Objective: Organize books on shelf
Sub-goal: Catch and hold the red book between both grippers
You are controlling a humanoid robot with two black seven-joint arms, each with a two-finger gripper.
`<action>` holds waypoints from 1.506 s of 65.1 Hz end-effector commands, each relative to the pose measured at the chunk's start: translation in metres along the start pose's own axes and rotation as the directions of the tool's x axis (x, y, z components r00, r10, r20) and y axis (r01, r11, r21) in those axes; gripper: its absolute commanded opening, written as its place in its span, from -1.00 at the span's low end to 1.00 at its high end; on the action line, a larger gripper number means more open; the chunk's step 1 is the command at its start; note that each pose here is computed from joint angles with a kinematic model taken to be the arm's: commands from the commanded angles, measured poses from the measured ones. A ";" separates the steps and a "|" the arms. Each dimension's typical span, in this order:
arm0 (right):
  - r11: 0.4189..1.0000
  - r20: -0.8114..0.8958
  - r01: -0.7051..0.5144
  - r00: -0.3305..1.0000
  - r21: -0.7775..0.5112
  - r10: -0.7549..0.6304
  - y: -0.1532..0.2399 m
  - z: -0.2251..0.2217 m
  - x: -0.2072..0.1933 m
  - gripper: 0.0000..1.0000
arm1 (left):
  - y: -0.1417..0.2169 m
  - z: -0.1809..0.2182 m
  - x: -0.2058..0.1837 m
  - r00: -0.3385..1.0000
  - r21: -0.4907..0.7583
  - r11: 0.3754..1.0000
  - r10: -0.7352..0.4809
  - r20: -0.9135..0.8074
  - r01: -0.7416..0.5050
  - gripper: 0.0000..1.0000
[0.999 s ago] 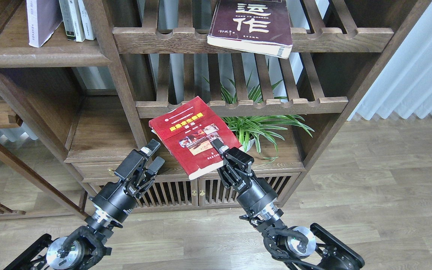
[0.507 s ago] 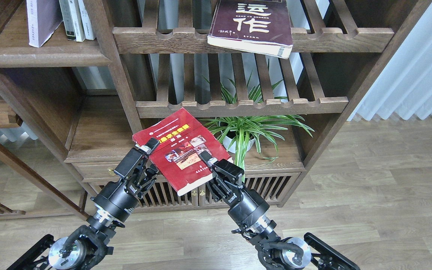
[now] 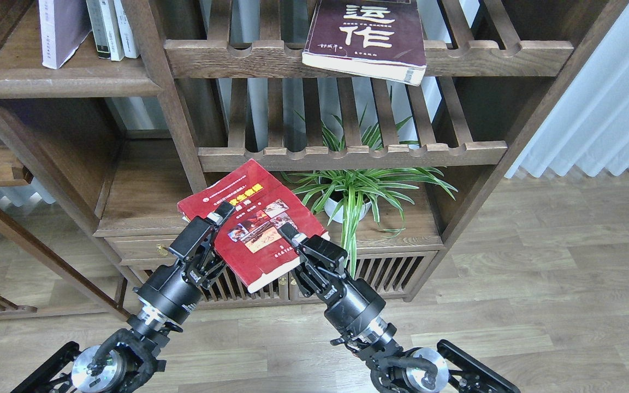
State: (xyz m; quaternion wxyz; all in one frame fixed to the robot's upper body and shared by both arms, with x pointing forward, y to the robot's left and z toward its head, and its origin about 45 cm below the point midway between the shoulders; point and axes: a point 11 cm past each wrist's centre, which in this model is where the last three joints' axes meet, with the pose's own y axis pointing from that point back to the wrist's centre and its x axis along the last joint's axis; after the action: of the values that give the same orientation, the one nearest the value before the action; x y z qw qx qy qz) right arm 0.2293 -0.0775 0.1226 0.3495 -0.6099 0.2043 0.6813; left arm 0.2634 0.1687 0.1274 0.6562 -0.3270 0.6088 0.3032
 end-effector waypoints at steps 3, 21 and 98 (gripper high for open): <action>1.000 -0.001 -0.002 1.000 0.000 0.002 0.000 0.000 0.001 -0.93 | 0.000 -0.001 0.000 1.000 0.001 1.000 0.000 -0.001 0.000 0.66; 1.000 0.002 -0.007 1.000 -0.013 0.007 0.001 0.004 0.002 -0.93 | 0.000 -0.001 0.000 1.000 0.001 1.000 0.000 -0.002 0.000 0.28; 0.999 -0.012 -0.044 0.999 -0.024 0.044 0.004 0.006 0.013 -0.25 | -0.007 -0.011 0.001 1.000 0.042 0.999 0.000 0.002 0.000 -0.87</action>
State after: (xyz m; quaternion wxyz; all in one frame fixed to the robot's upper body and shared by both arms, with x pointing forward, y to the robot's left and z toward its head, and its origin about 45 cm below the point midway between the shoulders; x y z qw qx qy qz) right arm 0.2183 -0.0678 0.1139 0.3214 -0.6173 0.1996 0.6898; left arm 0.2615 0.1514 0.1265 0.6642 -0.3107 0.6169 0.2860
